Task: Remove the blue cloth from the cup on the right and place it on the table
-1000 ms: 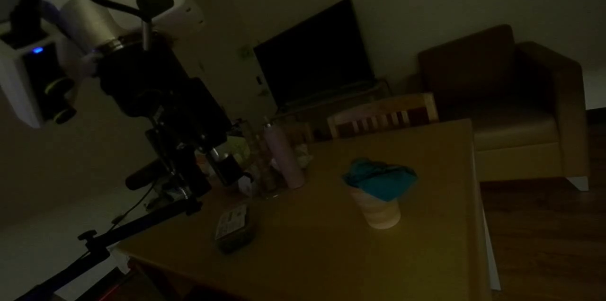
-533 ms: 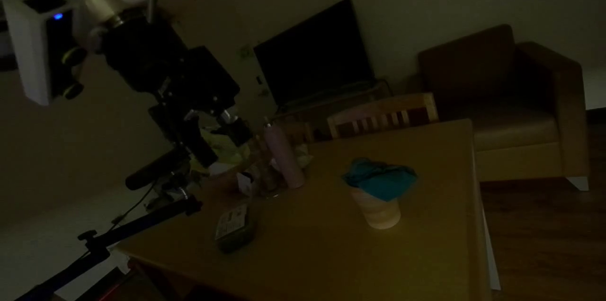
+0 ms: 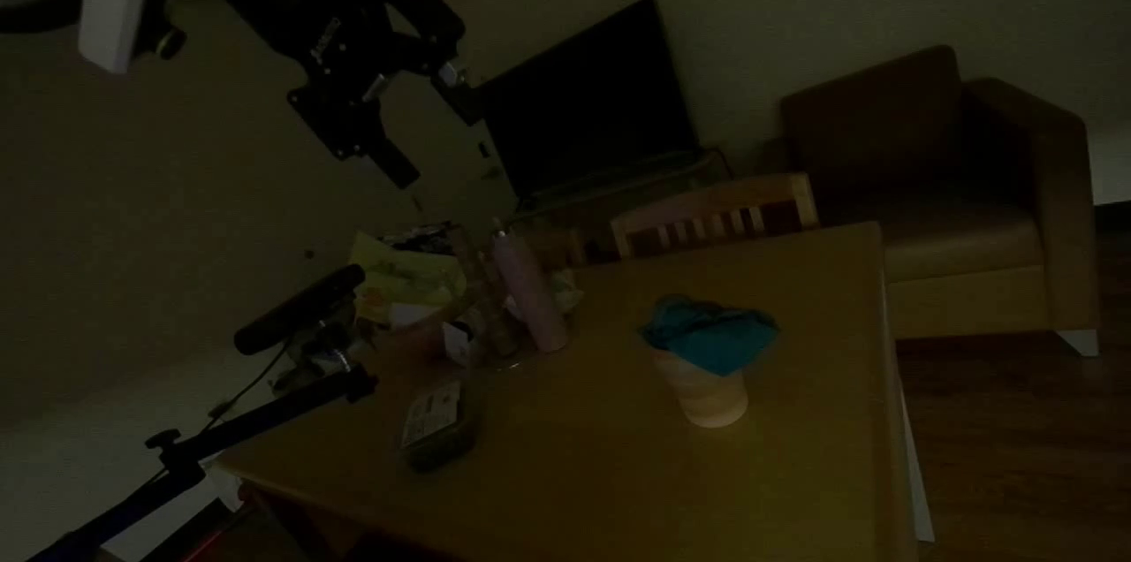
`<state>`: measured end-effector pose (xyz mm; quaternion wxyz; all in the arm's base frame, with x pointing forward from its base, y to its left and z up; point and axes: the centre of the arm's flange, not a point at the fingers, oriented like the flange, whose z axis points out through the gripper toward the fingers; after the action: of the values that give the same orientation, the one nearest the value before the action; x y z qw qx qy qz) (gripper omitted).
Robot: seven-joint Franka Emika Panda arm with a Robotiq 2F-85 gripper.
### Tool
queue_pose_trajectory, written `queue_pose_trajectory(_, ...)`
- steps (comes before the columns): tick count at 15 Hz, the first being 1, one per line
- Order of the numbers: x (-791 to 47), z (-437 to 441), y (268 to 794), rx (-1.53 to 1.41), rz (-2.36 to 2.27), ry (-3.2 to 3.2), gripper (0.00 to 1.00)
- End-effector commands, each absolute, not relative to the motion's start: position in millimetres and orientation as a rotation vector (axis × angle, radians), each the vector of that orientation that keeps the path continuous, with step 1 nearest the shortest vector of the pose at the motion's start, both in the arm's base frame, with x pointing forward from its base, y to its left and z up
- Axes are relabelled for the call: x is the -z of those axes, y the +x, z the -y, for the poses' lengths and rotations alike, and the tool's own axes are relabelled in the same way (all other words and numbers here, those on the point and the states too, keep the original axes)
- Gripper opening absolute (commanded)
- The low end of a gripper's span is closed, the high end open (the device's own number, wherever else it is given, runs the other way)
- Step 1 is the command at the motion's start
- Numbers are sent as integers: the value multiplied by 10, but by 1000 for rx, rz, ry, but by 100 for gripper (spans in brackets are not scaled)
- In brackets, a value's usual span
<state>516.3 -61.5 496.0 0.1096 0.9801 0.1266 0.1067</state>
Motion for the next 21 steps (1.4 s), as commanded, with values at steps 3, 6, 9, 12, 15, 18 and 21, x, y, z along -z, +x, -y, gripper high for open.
queue_pose_trajectory(3,-5092,691,5771,-291,-400,2945,100)
queue_pose_trajectory(6,-5035,700,6016,-219,-393,2961,100)
queue_pose_trajectory(9,-4918,687,5859,-245,-373,2944,100)
queue_pose_trajectory(12,-4897,691,5911,-239,-372,2945,100)
queue_pose_trajectory(15,-4875,683,5958,-232,-376,2943,100)
queue_pose_trajectory(18,-4818,672,6101,-317,-358,2916,100)
queue_pose_trajectory(21,-4747,679,6289,-415,-369,2892,100)
